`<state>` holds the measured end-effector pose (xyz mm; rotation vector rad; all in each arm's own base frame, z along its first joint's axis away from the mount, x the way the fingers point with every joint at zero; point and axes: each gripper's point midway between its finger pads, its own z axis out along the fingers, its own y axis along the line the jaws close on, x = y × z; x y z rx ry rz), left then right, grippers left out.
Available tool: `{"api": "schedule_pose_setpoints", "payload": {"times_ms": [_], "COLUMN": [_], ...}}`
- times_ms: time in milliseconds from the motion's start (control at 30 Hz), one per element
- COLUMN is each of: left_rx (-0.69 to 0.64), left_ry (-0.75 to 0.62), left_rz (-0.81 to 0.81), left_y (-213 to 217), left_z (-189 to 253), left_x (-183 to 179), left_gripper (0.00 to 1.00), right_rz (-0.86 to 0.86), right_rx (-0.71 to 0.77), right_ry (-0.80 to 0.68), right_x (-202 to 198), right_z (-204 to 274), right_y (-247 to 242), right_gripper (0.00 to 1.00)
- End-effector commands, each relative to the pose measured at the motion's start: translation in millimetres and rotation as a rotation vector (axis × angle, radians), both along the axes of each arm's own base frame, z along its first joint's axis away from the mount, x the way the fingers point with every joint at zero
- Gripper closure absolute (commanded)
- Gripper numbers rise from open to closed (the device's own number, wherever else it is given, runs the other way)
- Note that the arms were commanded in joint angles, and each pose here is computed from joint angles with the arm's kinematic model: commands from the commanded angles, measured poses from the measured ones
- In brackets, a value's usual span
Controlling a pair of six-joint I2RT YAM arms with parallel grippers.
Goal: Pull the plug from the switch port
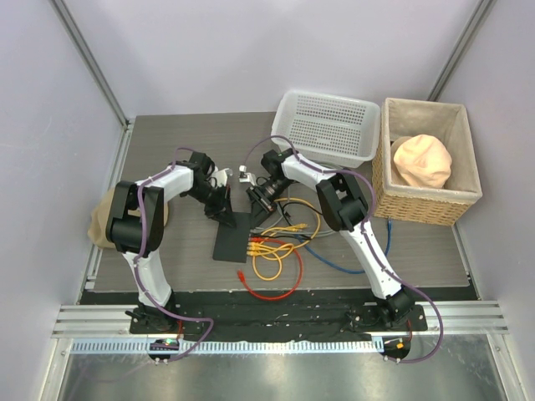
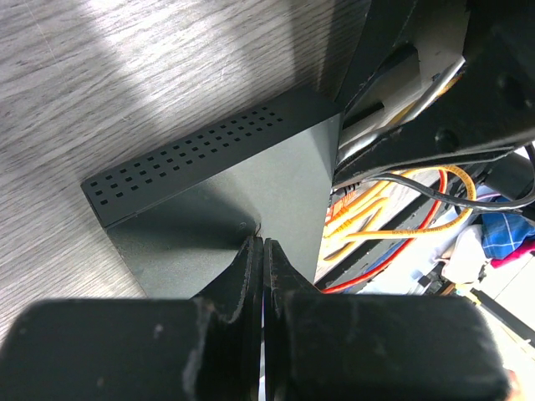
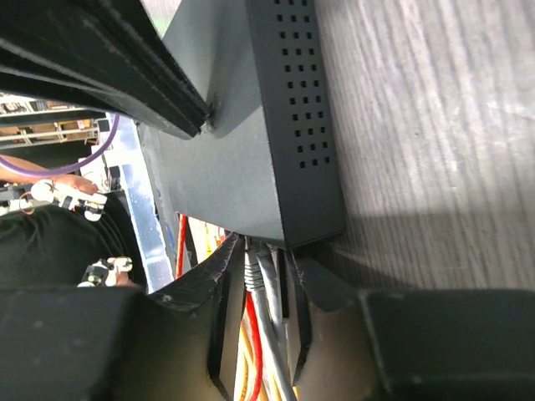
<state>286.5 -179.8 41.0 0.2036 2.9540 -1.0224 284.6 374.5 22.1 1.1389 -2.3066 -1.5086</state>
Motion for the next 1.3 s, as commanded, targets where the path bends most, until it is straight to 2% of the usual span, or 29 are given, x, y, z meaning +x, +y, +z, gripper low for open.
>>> {"api": "schedule_pose_setpoints", "payload": {"times_ms": [0, 167, 367, 533, 667, 767, 867, 1067, 1267], "left_rx": [0.164, 0.162, 0.157, 0.156, 0.154, 0.154, 0.153, 0.153, 0.152], "left_ry": [-0.009, -0.011, -0.012, -0.015, -0.01, -0.01, -0.017, -0.017, -0.014], "left_rz": [-0.042, -0.044, -0.041, -0.038, -0.042, -0.044, -0.046, -0.047, -0.046], "left_y": [23.5, 22.6, 21.9, 21.7, 20.4, 19.5, 18.8, 18.9, 18.2], "left_z": [-32.9, -32.7, -32.6, -32.4, -34.1, -34.0, -32.8, -33.3, -34.3], "left_x": [-10.4, -11.6, -10.1, -9.8, -10.4, -8.8, -7.8, -10.1, -8.5], "left_gripper": [1.0, 1.0, 1.0, 1.0, 1.0, 1.0, 1.0, 1.0, 1.0], "right_rz": [-0.012, -0.006, 0.055, -0.035, -0.057, -0.028, 0.027, -0.029, 0.032], "right_rx": [-0.156, -0.202, -0.262, -0.254, -0.263, -0.279, -0.285, -0.267, -0.299], "right_ry": [-0.067, -0.105, -0.063, -0.156, -0.122, -0.053, -0.054, -0.205, -0.088], "right_x": [7.9, 9.5, -9.1, 33.8, 26.5, 1.4, -5.3, 44.0, -3.9], "right_z": [-53.8, -63.4, -75.4, -67.8, -65.4, -72.6, -77.8, -67.5, -74.7], "right_y": [-13.0, -18.3, -47.8, -44.2, -44.8, -50.1, -54.3, -46.3, -60.2], "right_gripper": [0.73, 0.81, 0.89, 0.98, 0.98, 0.98, 0.99, 0.99, 0.99]}}
